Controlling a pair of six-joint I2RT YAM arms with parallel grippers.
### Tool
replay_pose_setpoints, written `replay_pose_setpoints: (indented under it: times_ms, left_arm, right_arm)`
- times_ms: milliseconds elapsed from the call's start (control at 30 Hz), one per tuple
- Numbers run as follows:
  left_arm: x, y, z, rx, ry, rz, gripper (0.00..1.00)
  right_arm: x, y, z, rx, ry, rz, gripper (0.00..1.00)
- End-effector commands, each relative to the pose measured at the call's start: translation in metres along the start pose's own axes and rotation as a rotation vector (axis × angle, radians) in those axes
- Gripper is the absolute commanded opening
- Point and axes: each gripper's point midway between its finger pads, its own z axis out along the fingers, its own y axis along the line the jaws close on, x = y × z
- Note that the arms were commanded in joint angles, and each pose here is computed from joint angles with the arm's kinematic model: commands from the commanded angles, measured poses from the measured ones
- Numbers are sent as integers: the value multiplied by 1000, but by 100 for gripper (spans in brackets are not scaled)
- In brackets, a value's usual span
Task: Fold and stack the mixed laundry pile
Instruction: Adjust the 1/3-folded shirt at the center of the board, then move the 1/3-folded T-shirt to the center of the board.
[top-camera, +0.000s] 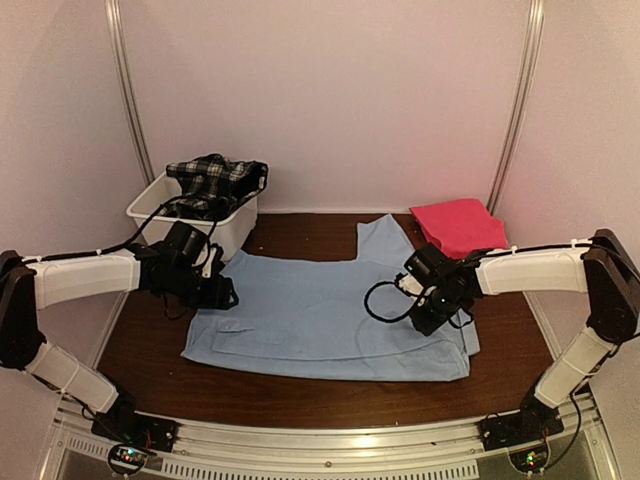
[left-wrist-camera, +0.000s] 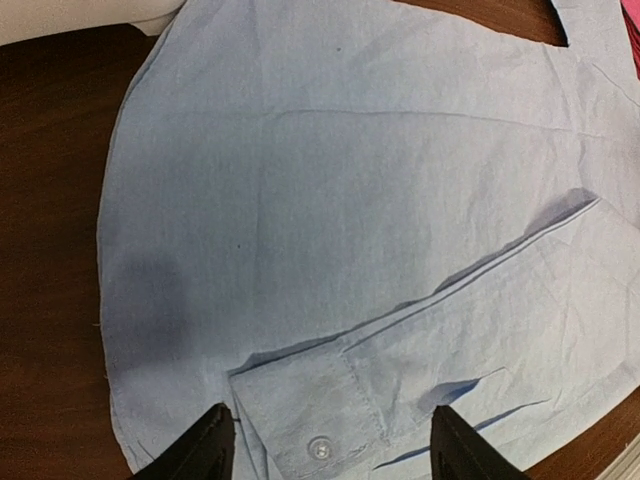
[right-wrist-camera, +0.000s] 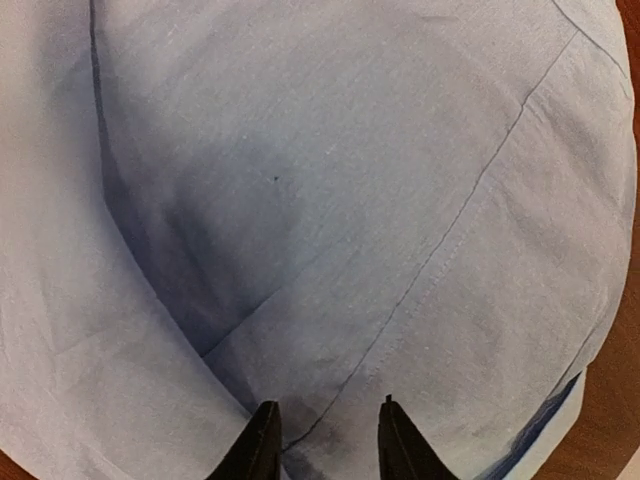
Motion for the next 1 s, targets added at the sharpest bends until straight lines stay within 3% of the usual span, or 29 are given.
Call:
replay_pose_setpoints:
  times_ms: [0, 100, 200, 267, 400, 733, 967]
  left_arm:
    - [-9, -8, 1, 32, -37, 33, 70]
    - [-10, -16, 0, 71, -44, 56, 71]
    - [-8, -32, 5, 121, -40, 93, 71]
    - [-5, -44, 12, 149, -27, 112, 71]
    - [5, -44, 33, 132, 18, 83, 70]
    - [61, -12, 67, 36, 172, -53, 62]
    - [122, -38, 56, 8, 284, 57, 60]
  right_arm:
    - [-6, -23, -10, 122, 7, 34, 36]
    - [-26, -17, -39, 54, -87, 103, 39]
    - [-54, 17, -70, -183, -254, 158, 40]
    - [-61, 44, -75, -351, -297, 180, 38]
    - [-54, 77, -53, -521, -238, 221, 35]
    - [-2, 67, 21, -430, -26, 290, 35]
    - [45, 80, 18, -509, 71, 355, 35]
